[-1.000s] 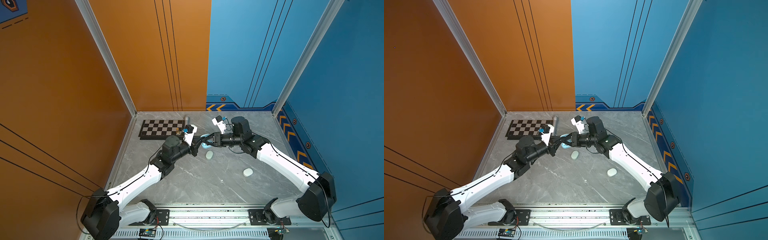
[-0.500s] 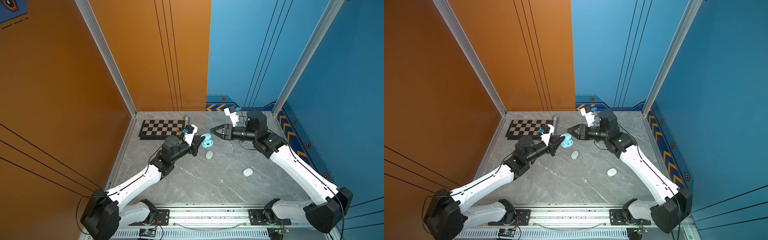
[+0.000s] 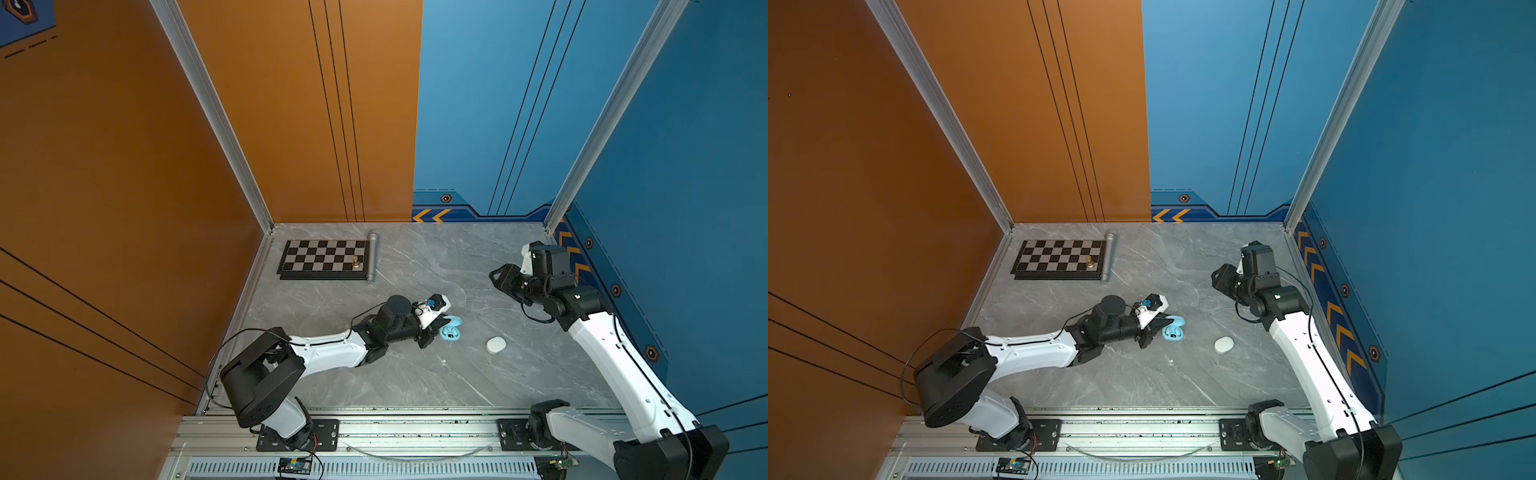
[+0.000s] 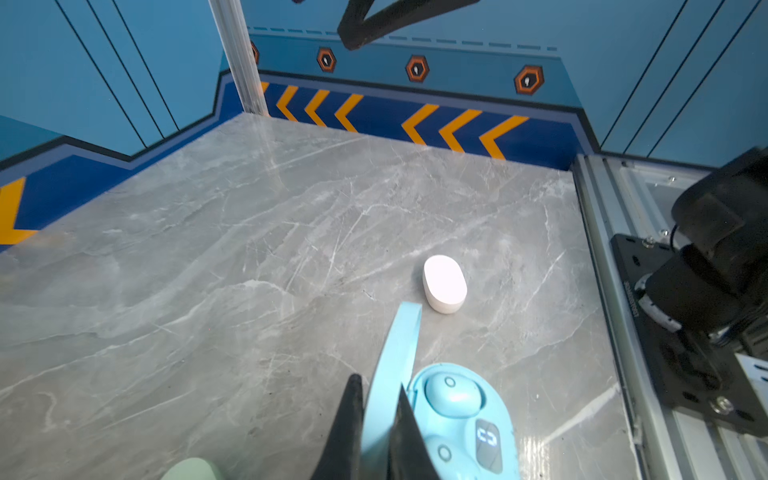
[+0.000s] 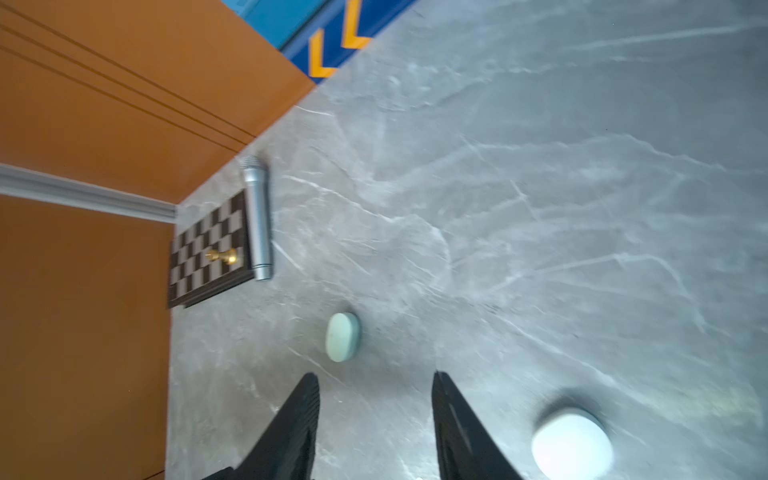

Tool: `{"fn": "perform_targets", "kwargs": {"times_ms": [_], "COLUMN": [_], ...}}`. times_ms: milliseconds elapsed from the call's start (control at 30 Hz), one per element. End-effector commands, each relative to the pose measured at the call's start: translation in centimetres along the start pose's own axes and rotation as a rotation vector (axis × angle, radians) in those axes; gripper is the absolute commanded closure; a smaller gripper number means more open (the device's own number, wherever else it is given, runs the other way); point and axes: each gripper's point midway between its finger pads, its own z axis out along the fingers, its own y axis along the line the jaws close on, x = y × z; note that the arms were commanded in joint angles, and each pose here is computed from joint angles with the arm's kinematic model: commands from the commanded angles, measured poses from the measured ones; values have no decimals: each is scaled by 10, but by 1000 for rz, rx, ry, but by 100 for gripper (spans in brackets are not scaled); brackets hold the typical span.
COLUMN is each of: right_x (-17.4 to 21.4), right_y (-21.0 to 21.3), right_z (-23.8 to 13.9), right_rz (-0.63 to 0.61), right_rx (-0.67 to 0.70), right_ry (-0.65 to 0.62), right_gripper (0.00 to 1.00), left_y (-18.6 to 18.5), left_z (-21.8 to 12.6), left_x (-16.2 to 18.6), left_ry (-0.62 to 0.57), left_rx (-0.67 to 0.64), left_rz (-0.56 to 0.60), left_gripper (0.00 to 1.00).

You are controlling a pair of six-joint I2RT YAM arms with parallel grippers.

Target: Insert the wireless bluetooth earbuds into the charging case

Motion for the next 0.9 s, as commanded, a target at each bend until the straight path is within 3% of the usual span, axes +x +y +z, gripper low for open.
{"fn": "perform_targets", "kwargs": {"times_ms": [0,233,367,667,867], "right_x": [14,20,21,20,25], "right_y": [-39,-49,-50,-50,-45], "right_z": [1,9,11,13,11], "right_rz": [77,96,98,100,24], "right_rx": [135,153,153,156,122], "right_ry": [22,53,64,69,94], "right_gripper": [54,54,54,54,53], "left_y": [-13,-23,-21,-12,-2], "left_z": [22,56,61,69,48], "left_x": [-2,35,44,63,26], "left_ry": [-40,34,54,94,19], "left_rx": [18,29,23,8,-58], "left_rz": [69,73,64,27,18], "left_gripper": [100,100,86,77,73]}}
